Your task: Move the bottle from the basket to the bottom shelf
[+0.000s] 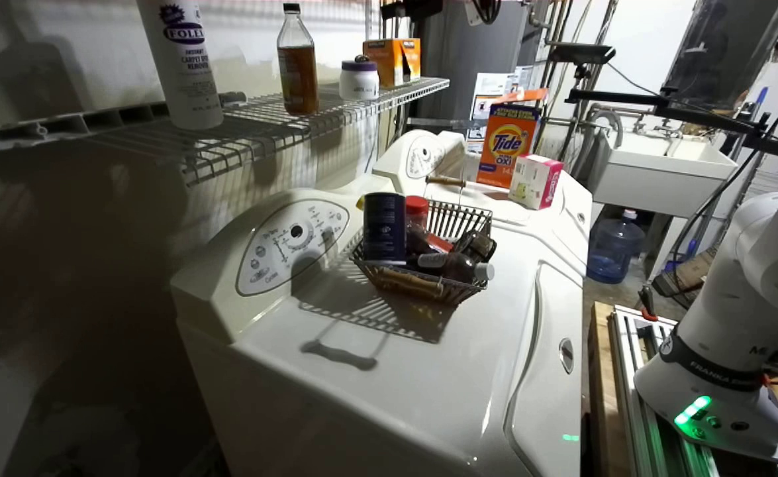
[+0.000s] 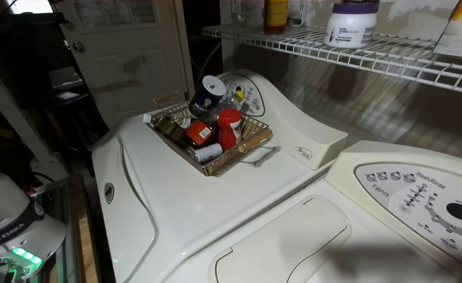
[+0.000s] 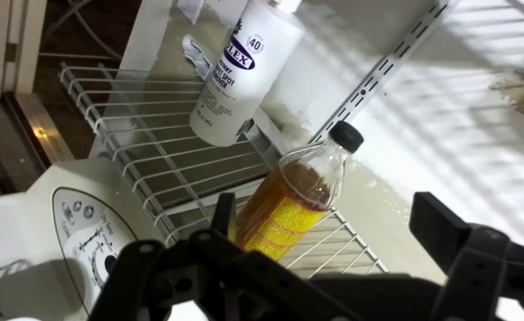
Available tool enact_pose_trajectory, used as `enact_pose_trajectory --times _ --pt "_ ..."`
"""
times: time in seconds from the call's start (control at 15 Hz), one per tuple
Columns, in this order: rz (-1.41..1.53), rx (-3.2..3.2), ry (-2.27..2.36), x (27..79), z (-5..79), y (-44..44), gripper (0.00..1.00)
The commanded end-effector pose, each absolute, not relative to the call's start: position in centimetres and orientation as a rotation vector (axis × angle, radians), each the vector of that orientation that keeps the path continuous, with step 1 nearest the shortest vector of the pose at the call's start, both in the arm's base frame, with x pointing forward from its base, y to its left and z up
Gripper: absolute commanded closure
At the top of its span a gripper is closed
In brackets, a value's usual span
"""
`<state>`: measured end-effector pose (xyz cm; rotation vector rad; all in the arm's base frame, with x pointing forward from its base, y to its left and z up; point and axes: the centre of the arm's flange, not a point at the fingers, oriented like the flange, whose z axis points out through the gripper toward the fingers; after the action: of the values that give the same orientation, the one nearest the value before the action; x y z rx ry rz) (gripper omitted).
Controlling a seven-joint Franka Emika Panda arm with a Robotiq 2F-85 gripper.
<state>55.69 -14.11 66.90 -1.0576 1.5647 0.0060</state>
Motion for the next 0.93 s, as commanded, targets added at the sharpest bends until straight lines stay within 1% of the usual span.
enact_pose_trajectory --times 0.0,0.47,0.87 --pt "-0.088 -1.237 1.505 51.0 66.3 -13.1 0.0" --pt "-0.203 -1.46 1.492 47.8 65.5 -12.3 0.0" --pt "-0.263 -1.536 1.478 46.2 65.4 -12.2 0.0"
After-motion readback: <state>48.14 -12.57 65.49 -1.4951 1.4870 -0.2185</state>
